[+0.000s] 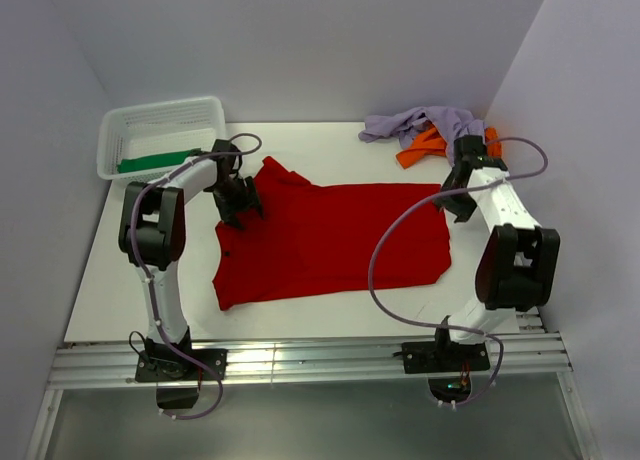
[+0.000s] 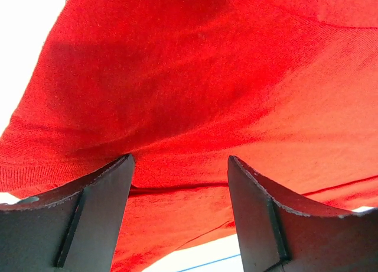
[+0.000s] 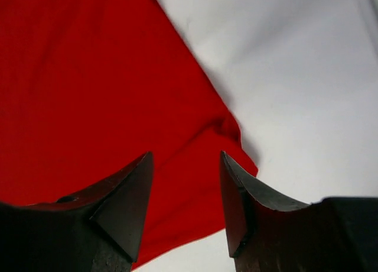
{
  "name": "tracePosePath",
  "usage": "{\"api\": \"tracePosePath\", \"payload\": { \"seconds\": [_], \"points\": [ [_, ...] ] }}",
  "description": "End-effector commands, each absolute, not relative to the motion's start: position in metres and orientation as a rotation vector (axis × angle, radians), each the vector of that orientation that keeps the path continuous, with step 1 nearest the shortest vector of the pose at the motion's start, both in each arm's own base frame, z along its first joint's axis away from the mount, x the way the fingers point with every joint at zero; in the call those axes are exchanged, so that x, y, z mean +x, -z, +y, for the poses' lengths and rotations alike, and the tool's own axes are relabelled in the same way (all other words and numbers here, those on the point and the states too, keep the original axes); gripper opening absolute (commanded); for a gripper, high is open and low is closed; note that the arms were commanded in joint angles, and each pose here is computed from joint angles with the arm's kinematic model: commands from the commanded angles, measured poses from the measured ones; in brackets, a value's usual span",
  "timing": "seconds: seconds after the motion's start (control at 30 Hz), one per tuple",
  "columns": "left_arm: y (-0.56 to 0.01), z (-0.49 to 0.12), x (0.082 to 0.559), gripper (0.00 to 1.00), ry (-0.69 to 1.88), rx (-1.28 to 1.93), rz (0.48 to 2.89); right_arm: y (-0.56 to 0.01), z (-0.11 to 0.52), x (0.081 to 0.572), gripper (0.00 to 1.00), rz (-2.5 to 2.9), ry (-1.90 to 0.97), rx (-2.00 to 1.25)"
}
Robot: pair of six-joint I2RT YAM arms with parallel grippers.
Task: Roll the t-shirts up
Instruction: Fold the tshirt
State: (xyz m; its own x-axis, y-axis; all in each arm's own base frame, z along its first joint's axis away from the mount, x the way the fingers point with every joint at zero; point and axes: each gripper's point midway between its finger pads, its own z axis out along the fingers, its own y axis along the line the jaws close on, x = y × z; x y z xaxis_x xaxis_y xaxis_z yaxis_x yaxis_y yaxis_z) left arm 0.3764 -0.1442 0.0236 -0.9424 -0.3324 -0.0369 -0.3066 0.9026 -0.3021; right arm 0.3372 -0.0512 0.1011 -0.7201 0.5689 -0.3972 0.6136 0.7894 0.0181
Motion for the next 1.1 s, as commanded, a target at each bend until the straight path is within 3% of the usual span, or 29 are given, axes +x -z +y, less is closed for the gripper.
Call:
{"api": "tracePosePath", "payload": {
  "seconds": [0.0, 0.4, 0.63, 0.93, 1.07],
  "points": [
    [-0.016, -0.141, 0.396, 0.72, 0.42, -0.437, 2.874, -0.083, -0.034, 0.301, 0.56, 2.674, 0.076, 0.969],
    [-0.06, -0.208, 0.364, 0.71, 0.53, -0.223, 2.846, -0.067, -0.009, 0.26, 0.52, 2.702, -0.071, 1.029],
    [-0.09, -0.249, 0.345, 0.72, 0.441, -0.059, 2.826, -0.061, -0.013, 0.225, 0.5, 2.672, -0.015, 1.142],
    [-0.038, -0.155, 0.365, 0.72, 0.156, -0.295, 2.849, -0.066, -0.012, 0.236, 0.49, 2.609, -0.125, 1.19],
    [-0.043, -0.126, 0.381, 0.72, 0.179, -0.38, 2.787, -0.065, -0.012, 0.238, 0.49, 2.606, -0.128, 1.186]
  ]
}}
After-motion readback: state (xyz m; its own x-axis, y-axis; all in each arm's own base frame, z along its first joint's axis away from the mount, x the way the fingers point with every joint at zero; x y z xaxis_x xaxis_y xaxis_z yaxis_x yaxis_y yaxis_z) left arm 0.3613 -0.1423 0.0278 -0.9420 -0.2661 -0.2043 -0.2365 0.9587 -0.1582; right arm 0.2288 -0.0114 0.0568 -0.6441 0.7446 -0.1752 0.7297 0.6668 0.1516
